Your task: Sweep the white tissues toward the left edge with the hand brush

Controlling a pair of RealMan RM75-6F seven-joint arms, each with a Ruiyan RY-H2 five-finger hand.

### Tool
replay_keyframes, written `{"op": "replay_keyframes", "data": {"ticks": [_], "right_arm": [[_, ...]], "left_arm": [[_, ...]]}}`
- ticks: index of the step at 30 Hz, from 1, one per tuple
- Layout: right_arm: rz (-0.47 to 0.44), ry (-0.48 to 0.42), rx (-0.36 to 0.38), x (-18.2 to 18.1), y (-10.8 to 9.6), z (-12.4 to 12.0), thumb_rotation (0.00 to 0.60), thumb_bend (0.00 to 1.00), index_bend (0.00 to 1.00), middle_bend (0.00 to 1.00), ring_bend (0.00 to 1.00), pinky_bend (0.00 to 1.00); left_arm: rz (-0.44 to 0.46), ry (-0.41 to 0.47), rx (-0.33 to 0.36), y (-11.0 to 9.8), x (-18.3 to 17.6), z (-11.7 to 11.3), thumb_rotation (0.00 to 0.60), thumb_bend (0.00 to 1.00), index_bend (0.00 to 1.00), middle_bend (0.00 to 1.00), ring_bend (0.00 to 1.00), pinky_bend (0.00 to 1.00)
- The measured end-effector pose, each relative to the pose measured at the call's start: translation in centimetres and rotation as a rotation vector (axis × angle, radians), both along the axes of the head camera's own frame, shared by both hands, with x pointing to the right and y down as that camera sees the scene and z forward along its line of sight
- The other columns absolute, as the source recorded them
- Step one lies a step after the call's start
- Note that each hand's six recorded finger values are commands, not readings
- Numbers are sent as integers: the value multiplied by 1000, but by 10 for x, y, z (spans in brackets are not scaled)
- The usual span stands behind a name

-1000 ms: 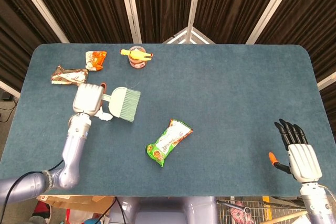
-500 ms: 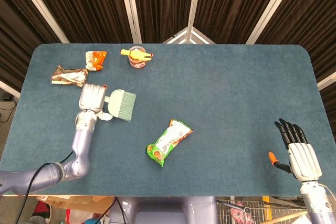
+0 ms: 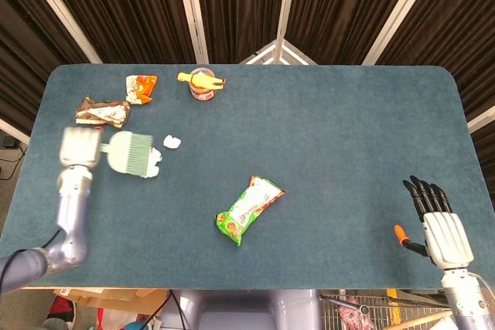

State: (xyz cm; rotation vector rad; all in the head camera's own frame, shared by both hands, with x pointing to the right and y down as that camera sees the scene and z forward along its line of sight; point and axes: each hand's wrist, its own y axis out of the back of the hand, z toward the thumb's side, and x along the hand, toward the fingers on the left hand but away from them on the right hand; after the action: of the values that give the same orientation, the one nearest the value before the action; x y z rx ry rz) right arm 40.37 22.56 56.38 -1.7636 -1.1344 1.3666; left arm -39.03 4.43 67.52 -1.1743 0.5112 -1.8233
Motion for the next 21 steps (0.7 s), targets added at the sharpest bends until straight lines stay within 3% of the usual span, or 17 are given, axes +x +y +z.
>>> {"op": "replay_keyframes", "data": {"ticks": [5,9,15,21], "right_arm": [[-6,0,5,-2,0,0,600,344,0,0,0,0],[-14,2,8,-4,0,0,600,344,0,0,0,0],[-13,-1,5,-4,-1,2,600,344,0,0,0,0],[-7,-7,-1,-3,-1,3,600,344,0,0,0,0]], "left_arm": [[-54,-20,61,-7,-44,-28,600,759,792,1000,1000,983],[-89,29,126,-20,-55,-49,600,759,797,1000,1000,983],[-89,157,178,-37,-20,-61,600,760,799,1000,1000,983],[-51,199,150,-41,22,-46,600,760,799,1000,1000,984]]}}
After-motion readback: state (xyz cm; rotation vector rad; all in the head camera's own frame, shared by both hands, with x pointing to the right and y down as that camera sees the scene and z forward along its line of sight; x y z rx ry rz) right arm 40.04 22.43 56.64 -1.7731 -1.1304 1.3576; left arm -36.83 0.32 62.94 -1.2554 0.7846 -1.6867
